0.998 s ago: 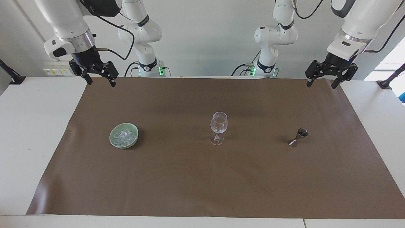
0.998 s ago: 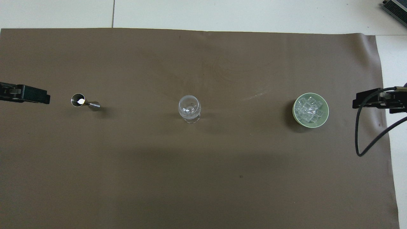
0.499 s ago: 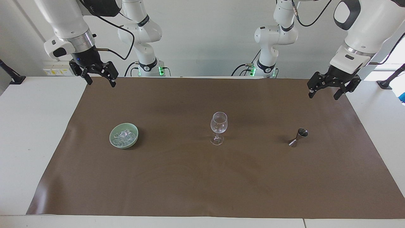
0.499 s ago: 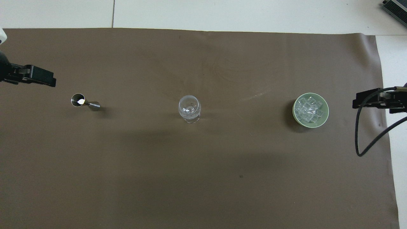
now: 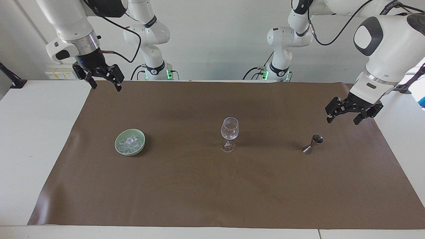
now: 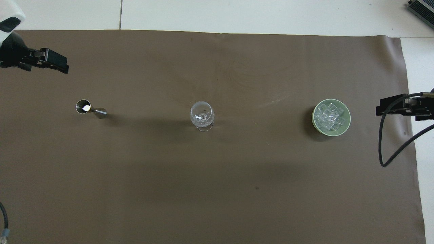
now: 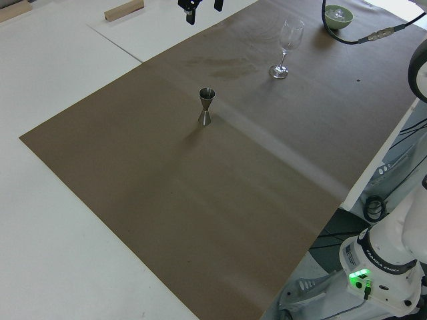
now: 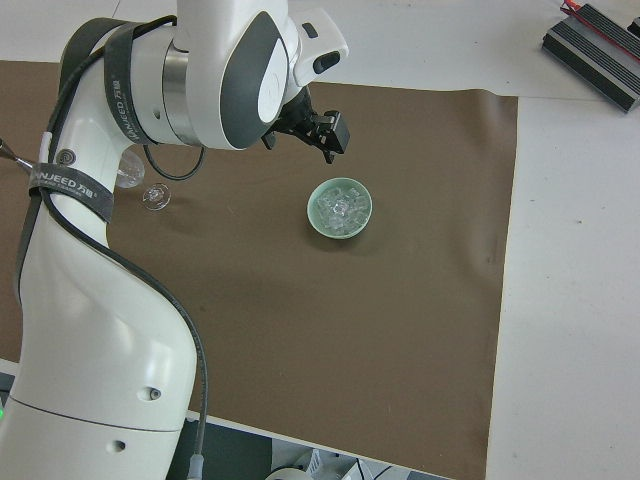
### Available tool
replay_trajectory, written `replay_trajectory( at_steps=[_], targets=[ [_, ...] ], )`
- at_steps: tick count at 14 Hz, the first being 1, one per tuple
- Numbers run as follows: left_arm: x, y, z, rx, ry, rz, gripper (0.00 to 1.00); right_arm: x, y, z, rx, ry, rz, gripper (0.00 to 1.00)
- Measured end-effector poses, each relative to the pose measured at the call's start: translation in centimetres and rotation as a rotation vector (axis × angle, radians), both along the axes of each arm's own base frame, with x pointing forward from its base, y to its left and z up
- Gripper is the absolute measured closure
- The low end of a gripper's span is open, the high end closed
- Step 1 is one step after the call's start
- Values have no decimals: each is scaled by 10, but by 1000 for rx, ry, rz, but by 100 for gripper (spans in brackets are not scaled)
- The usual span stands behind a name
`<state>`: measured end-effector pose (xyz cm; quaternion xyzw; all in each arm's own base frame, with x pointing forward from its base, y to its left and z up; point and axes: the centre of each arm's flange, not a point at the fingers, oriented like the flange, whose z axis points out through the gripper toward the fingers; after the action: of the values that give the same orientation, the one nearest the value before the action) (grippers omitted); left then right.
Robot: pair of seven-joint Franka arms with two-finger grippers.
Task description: Pour wine and add ice with both arms
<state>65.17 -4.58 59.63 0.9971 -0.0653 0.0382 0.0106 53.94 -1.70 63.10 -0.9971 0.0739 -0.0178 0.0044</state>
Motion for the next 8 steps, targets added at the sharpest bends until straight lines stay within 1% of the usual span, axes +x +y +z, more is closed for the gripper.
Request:
replay_trajectory(
  at_steps=[5, 8],
  targets=[
    [26, 2, -28, -1, -31, 7, 0, 0, 0, 0, 0, 0, 0, 0],
    [40, 16, -42, -3, -60, 29, 0, 0, 0, 0, 0, 0, 0, 0]
  ],
)
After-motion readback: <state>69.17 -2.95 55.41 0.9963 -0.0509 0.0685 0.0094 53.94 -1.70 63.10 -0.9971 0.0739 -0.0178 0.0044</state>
